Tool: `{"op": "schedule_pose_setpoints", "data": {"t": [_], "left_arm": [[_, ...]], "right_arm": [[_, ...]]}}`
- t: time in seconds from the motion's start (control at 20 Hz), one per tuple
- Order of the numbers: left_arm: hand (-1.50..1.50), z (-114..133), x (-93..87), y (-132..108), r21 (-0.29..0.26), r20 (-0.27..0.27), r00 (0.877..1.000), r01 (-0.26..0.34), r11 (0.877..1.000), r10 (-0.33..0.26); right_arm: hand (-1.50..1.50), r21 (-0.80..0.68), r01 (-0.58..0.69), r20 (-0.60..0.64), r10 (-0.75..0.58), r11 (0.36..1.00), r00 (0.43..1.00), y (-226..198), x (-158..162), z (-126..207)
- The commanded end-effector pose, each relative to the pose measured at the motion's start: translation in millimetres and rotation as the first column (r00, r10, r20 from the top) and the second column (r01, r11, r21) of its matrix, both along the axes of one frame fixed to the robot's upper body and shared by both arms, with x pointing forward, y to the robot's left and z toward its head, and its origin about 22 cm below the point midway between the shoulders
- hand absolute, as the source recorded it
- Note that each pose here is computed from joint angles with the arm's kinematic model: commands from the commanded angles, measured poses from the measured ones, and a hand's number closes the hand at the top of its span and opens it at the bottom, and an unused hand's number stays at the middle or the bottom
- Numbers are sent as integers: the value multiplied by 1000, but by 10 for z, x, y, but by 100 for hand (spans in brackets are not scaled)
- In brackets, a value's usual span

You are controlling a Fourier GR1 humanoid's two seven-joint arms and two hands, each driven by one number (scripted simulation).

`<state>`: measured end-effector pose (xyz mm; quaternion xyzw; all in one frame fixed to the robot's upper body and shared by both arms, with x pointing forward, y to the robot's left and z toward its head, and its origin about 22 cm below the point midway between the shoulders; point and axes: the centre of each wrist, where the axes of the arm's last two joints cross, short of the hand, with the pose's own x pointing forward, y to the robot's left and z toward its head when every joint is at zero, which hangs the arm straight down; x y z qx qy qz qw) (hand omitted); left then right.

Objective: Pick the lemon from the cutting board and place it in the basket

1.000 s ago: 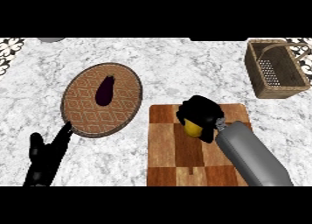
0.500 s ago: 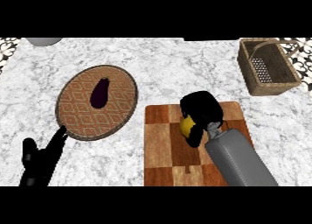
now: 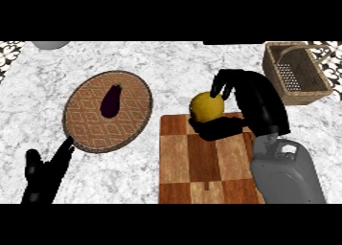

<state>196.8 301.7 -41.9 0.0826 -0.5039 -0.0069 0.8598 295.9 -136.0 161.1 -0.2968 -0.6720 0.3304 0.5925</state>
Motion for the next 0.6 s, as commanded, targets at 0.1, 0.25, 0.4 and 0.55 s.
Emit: {"op": "schedule_pose_setpoints", "data": {"t": [0.1, 0.25, 0.4, 0.55], "left_arm": [[0, -139, -107, 26, -15, -58, 998, -3, 1000, 2], [0, -137, -92, -24, -4, -52, 999, 1, 1000, -1], [0, -17, 31, -143, -18, -45, 999, 27, 999, -28], [0, -108, -66, -6, -5, -54, 998, 18, 1000, -19]], "right_arm": [[150, 276, 96, 157, -143, 956, 977, -143, -379, 873], [150, 292, 175, 173, -232, 940, 957, -203, -377, 1318], [150, 266, 254, 164, -303, 930, 939, -348, -342, 1625], [150, 299, 304, 183, -367, 904, 912, -592, -195, 1882]]}}
